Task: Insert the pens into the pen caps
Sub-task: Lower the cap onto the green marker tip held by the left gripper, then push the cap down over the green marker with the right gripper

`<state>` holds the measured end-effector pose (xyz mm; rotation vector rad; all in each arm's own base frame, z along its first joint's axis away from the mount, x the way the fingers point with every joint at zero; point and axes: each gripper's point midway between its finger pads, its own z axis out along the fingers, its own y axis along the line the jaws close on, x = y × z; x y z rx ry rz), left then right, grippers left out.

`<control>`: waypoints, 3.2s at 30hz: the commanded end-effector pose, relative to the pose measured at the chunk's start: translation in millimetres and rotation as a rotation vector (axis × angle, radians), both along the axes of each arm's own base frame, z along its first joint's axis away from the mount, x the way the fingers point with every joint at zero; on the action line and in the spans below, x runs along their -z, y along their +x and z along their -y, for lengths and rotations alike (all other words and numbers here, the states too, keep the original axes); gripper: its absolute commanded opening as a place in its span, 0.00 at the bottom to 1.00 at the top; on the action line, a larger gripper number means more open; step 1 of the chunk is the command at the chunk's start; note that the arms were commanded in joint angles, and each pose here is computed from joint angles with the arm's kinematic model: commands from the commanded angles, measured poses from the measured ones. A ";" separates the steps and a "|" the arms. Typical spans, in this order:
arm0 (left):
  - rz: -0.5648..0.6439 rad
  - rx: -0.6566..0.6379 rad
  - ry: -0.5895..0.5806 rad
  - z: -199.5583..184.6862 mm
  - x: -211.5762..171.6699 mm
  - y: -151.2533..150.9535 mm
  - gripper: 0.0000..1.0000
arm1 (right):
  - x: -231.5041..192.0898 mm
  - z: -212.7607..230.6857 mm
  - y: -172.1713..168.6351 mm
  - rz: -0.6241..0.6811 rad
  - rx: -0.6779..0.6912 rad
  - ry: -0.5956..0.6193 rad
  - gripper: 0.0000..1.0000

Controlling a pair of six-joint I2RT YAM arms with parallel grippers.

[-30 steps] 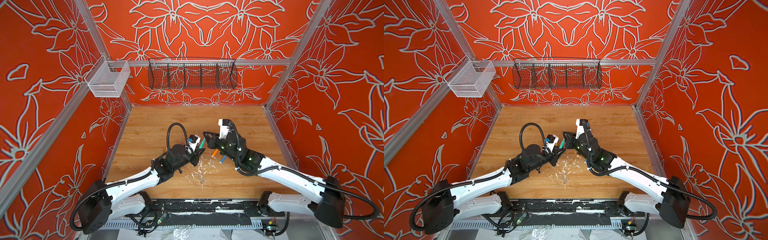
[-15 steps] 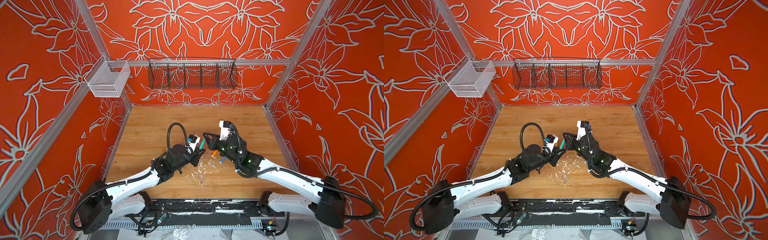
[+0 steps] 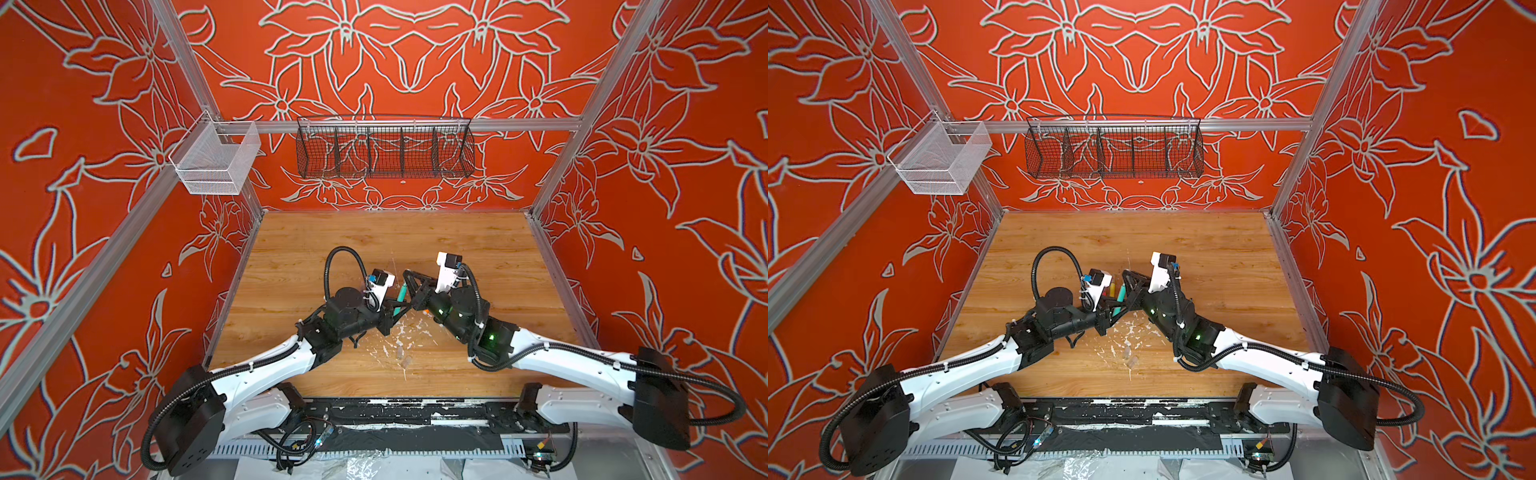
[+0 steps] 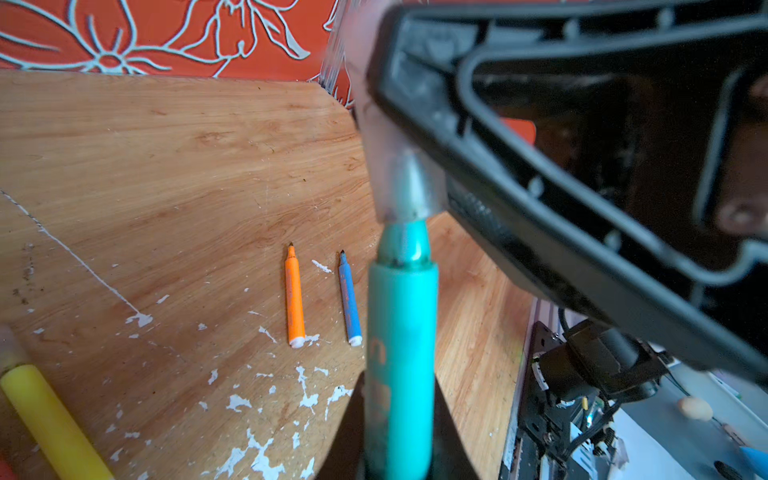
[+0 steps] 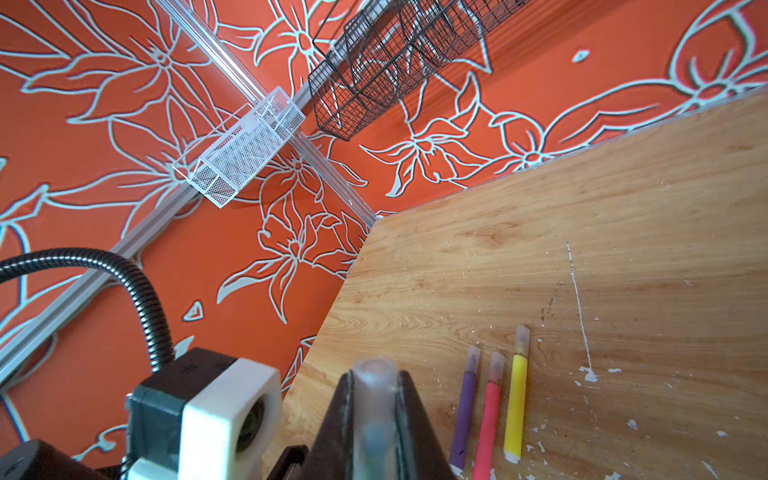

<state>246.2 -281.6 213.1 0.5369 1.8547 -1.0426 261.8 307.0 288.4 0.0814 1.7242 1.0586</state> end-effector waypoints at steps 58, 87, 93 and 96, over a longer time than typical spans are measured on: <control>0.158 -0.004 -0.081 -5.2 -41.6 -0.7 0.00 | -8.1 16.5 -28.5 -0.075 -0.153 -0.042 0.71; 0.174 0.002 -0.074 -5.2 -45.1 -3.5 0.00 | -24.6 -23.0 14.3 -0.099 -0.196 -0.189 0.41; 0.175 -0.002 -0.070 -5.8 -44.1 -3.1 0.00 | -15.8 -28.8 17.1 -0.117 -0.208 -0.217 0.19; 0.170 -0.006 -0.068 -5.7 -42.7 -2.0 0.00 | -11.1 -30.4 15.6 -0.129 -0.220 -0.219 0.06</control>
